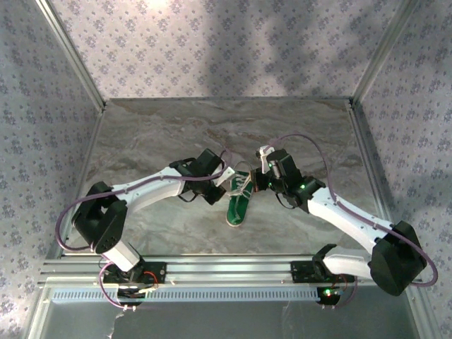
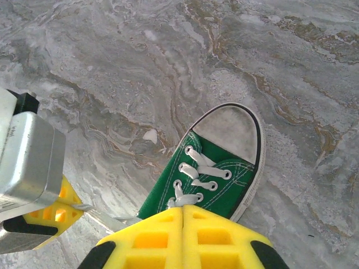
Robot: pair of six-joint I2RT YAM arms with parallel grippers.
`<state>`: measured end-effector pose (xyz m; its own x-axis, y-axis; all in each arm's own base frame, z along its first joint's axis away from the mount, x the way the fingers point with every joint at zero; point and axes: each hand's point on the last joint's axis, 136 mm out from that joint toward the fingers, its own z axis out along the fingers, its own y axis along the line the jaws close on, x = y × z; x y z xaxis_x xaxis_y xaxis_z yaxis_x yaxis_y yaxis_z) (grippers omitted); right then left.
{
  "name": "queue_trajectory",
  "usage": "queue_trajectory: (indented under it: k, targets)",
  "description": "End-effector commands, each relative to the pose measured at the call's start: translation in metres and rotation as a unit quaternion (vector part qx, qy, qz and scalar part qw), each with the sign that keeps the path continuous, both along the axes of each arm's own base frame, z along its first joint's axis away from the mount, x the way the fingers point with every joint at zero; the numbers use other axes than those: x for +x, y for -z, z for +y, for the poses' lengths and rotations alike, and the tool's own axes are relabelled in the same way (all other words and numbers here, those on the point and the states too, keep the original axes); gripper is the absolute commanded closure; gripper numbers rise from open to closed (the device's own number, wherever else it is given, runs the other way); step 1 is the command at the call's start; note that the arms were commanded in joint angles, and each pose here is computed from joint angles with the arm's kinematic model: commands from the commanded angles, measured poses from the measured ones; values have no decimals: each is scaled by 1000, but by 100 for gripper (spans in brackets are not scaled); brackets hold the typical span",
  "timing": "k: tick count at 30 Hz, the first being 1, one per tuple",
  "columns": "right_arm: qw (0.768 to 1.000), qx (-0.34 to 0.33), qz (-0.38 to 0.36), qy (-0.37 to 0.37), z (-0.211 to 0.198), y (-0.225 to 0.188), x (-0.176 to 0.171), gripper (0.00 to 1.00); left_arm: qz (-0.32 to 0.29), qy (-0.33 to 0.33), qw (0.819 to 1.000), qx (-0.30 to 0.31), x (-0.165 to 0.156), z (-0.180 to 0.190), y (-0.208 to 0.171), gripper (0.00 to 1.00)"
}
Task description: Tie the shoes
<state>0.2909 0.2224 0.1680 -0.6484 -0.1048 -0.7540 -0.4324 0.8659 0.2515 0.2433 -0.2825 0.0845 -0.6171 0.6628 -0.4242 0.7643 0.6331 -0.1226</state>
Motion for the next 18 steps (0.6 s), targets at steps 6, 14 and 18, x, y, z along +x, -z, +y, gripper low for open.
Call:
queue_trajectory:
  k: [6,14,18]
  targets:
    - [1000,-17,-7,3,-3,-1,2,100,-1,20,1000,23,0,4,1,100]
    - [999,-26,-6,19,-9,2,4,100,-11,17,999,45,5,9,4,100]
    - [999,15,-7,-48,16,-5,-6,100,-13,16,1000,20,6,0,-3,100]
